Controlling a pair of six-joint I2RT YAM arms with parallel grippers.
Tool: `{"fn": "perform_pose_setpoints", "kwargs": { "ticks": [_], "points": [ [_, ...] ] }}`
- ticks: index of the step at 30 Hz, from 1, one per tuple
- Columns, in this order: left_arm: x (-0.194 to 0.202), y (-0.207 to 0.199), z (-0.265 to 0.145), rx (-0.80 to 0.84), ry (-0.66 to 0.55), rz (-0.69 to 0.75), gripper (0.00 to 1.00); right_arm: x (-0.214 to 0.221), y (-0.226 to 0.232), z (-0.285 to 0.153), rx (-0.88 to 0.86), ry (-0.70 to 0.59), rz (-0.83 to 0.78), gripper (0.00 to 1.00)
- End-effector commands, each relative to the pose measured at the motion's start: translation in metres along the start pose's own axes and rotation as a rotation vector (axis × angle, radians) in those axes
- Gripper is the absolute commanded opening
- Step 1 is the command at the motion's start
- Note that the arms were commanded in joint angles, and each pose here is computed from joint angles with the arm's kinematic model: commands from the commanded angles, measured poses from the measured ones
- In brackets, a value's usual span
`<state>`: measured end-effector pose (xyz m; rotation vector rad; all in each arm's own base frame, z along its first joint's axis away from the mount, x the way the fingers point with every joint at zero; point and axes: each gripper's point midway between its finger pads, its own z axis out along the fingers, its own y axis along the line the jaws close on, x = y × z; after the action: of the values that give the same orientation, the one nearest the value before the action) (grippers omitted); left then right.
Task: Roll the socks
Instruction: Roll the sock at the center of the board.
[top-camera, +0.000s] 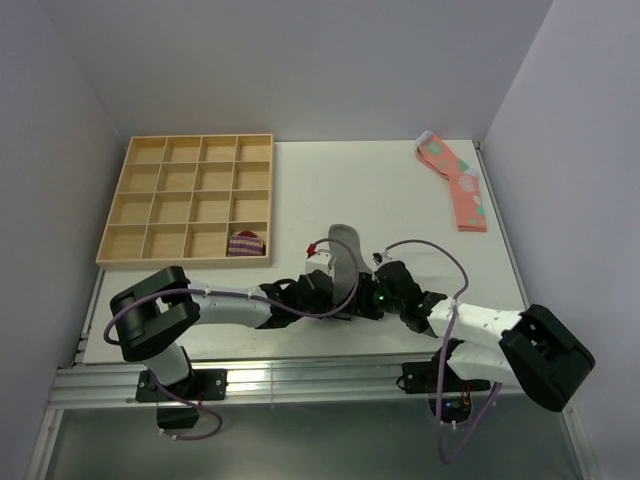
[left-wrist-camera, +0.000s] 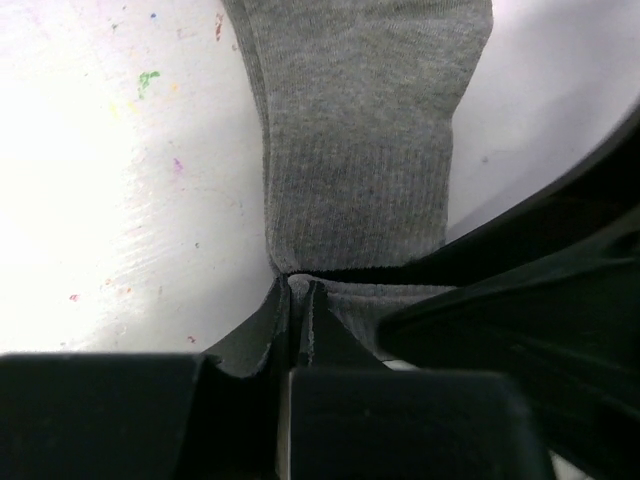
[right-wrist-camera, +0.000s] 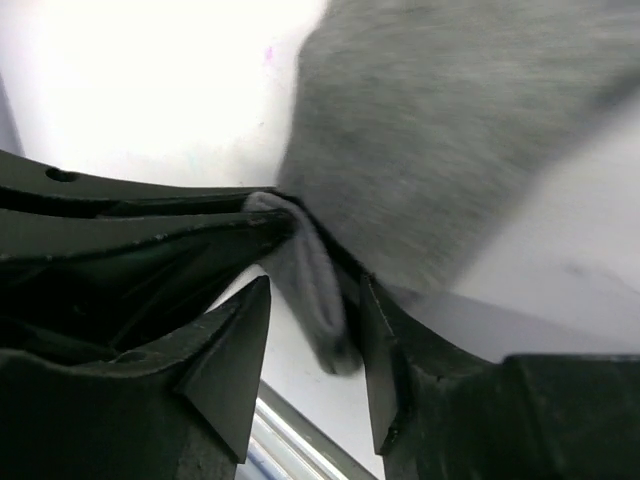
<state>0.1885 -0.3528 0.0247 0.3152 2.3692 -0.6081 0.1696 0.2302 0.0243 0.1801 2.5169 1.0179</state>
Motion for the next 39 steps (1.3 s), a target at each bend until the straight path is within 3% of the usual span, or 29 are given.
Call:
{"fn": "perform_pose_setpoints", "kwargs": {
  "ticks": [1, 8, 15, 25, 39],
  "points": [
    [0.046, 0.053, -0.015, -0.2, 0.181, 0.074, 0.0, 0.001, -0.046, -0.012, 0.188, -0.053, -0.047, 0.5],
    [0.048, 0.056, -0.033, -0.204, 0.217, 0.07, 0.0, -0.028, -0.006, -0.033, 0.033, -0.217, -0.158, 0.48],
    [0.043, 0.048, -0.045, -0.177, 0.257, 0.098, 0.0, -0.024, 0.043, -0.039, -0.17, -0.338, -0.284, 0.48],
    [0.049, 0.042, -0.048, -0.148, 0.308, 0.115, 0.0, 0.016, 0.061, -0.025, -0.228, -0.343, -0.482, 0.46],
    [0.044, 0.029, -0.044, -0.11, 0.339, 0.115, 0.0, 0.034, 0.064, -0.01, -0.21, -0.342, -0.58, 0.46]
  ]
}}
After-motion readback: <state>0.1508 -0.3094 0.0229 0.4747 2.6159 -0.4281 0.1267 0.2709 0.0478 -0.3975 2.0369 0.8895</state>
